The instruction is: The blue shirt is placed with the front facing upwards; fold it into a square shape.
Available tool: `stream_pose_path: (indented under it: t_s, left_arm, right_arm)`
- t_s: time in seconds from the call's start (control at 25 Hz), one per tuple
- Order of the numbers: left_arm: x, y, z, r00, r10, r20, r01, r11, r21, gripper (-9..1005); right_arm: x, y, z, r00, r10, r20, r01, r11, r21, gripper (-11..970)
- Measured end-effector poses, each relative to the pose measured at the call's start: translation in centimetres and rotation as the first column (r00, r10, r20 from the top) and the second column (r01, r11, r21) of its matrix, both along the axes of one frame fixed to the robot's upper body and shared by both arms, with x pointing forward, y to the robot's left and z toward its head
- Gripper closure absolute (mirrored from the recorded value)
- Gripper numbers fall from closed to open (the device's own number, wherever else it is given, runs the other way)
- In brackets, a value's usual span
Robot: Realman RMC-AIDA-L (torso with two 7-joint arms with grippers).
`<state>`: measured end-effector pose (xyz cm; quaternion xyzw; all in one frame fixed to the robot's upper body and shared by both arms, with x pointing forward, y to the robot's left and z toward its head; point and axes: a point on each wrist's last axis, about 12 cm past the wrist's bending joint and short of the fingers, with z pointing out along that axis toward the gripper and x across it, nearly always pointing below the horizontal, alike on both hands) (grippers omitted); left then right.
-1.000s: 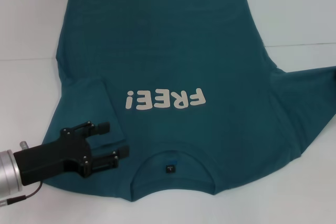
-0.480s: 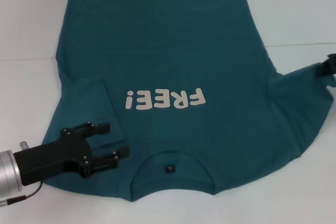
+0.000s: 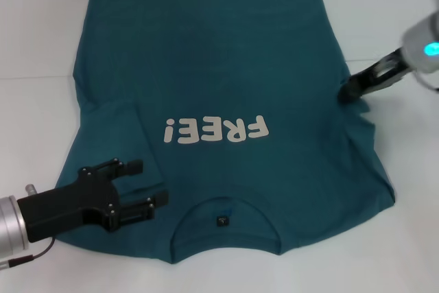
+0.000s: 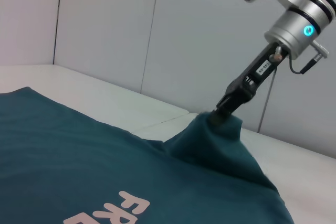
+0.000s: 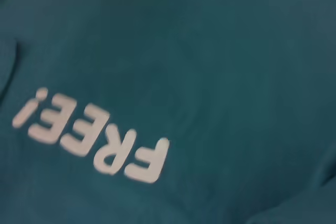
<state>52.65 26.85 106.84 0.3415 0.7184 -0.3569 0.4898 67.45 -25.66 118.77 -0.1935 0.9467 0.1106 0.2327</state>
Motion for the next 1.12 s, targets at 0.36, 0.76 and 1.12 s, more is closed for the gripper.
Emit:
stream_pose_path:
  t_s: [0.36, 0.76, 1.12]
  left_arm:
    - [0.0, 0.0, 0.1, 1.000, 0.005, 0.011, -0.005, 1.000, -0.007, 172]
    - [0.0, 0.1, 0.1, 1.000, 0.006, 0.013, -0.006, 1.000, -0.007, 172]
    - [0.0, 0.0, 0.0, 1.000, 0.005, 0.011, -0.005, 1.000, -0.009, 173]
  right_arm:
    - [0.6, 5.8, -1.0, 0.993, 0.110, -0.028, -0.113, 0.987, -0.114, 912]
    - [0.3, 7.9, -1.4, 0.989, 0.148, -0.012, -0.149, 0.985, -0.089, 626]
    - [0.7, 0.0, -1.6, 0.977, -0.213, -0.015, 0.212, 0.957, 0.198, 377]
